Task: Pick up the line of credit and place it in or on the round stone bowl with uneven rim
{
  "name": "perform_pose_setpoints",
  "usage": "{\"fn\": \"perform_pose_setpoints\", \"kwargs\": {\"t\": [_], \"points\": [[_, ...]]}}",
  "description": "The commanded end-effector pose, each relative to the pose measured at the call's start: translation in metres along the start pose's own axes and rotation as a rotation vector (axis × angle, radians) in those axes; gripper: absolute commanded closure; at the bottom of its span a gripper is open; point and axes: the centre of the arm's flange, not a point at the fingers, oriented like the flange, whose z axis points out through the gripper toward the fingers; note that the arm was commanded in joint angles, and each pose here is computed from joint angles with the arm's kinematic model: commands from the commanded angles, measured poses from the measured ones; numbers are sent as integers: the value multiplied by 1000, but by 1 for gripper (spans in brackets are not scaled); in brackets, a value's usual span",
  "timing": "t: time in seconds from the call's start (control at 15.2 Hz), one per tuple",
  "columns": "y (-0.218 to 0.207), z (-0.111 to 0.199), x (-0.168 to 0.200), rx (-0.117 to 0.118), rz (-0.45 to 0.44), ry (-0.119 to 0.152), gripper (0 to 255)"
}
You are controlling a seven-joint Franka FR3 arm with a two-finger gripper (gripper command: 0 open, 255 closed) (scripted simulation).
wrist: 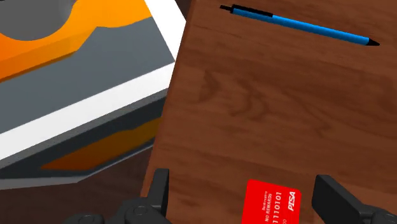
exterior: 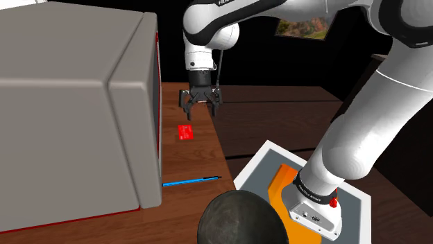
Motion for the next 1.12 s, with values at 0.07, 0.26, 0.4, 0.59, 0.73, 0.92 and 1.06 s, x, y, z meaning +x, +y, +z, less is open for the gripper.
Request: {"fn": "perform_pose_setpoints", "kwargs": {"t": [0.07, 0.26, 0.4, 0.59, 0.73, 0.92, 1.06], "points": [[-22, 17, 36, 34, 82, -60, 0], [-38, 32, 63, 62, 147, -108, 0], [-38, 43, 62, 62, 147, -108, 0], [-39, 58, 61, 62, 147, -108, 0], [-40, 69, 60, 62, 147, -108, 0], [-40, 72, 59, 62, 147, -108, 0], [-40, 72, 59, 62, 147, -108, 0]]}}
